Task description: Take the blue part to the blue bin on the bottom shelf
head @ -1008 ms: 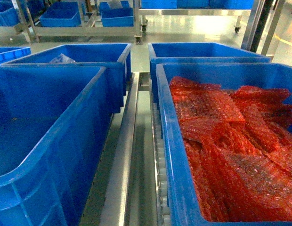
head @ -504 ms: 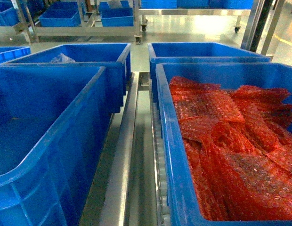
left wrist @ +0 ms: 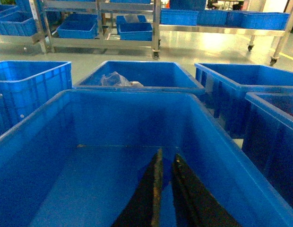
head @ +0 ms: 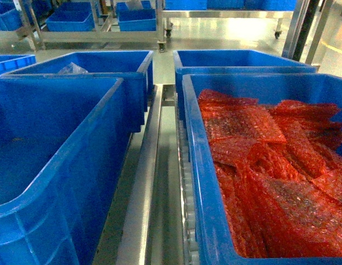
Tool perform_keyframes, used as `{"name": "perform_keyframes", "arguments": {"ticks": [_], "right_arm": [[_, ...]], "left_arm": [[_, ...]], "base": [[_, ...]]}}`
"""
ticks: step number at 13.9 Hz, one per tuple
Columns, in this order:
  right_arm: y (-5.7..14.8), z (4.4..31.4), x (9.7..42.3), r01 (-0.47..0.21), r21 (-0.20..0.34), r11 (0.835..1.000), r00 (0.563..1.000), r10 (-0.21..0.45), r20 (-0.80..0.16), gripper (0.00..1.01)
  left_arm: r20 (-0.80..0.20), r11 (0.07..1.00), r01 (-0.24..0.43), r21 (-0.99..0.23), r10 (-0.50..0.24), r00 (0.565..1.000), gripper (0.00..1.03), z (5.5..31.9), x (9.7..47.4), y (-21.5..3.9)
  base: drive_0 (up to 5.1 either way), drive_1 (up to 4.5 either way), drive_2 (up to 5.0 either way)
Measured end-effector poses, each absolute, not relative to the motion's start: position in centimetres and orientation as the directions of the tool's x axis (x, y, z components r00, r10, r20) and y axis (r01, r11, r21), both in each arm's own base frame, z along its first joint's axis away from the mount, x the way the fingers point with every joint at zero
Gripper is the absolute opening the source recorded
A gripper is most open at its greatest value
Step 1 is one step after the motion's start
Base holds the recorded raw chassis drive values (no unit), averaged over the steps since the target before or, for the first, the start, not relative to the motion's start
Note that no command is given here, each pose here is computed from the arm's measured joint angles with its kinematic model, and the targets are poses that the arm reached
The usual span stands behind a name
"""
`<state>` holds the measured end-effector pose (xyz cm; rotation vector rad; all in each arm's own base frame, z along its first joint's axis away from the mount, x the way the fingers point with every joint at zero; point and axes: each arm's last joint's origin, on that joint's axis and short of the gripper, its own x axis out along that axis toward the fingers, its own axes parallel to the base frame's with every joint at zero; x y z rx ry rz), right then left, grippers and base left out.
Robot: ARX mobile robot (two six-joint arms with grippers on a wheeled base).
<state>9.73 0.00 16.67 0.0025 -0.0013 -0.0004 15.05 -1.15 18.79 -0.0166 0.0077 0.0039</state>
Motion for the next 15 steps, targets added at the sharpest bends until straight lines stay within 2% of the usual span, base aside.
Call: {"name": "perform_keyframes", "arguments": {"ticks": [1, 2, 4, 7, 15], "right_arm": [[0.0, 16.7, 9.7, 0.0, 0.002, 1.0, 1.0, 0.0, 0.001, 0.98], [0.0, 16.7, 9.7, 0.001, 0.003, 1.0, 1.0, -0.001, 0.001, 0.98], [0.0, 16.7, 9.7, 0.0, 0.002, 1.0, 1.0, 0.0, 0.002, 0.98], [0.0, 16.7, 9.7, 0.0, 0.002, 1.0, 1.0, 0.0, 0.001, 0.98], [0.0, 16.7, 9.7, 0.0, 0.002, 1.0, 1.0, 0.0, 0.002, 0.98]], "left_arm": [[-0.006, 1.0, 0.014, -0.016, -0.014, 1.0, 0.02, 18.5, 14.6, -0.5], [-0.009, 1.0, -0.021, -0.015, 0.021, 1.0, 0.02, 18.1, 14.1, 0.1], [-0.008, 1.0, 0.002, -0.014, -0.002, 1.0, 0.02, 17.7, 13.3, 0.0], [0.002, 1.0, 0.002, -0.014, -0.002, 1.0, 0.02, 16.9, 12.6, 0.0], [0.012, 1.0, 0.002, -0.014, -0.002, 1.0, 0.02, 17.0, 11.1, 0.0]], "base": [[0.0, 0.0, 0.0], [0.0, 0.0, 0.0], [0.0, 0.0, 0.0], [0.0, 0.0, 0.0], [0.0, 0.0, 0.0]]}}
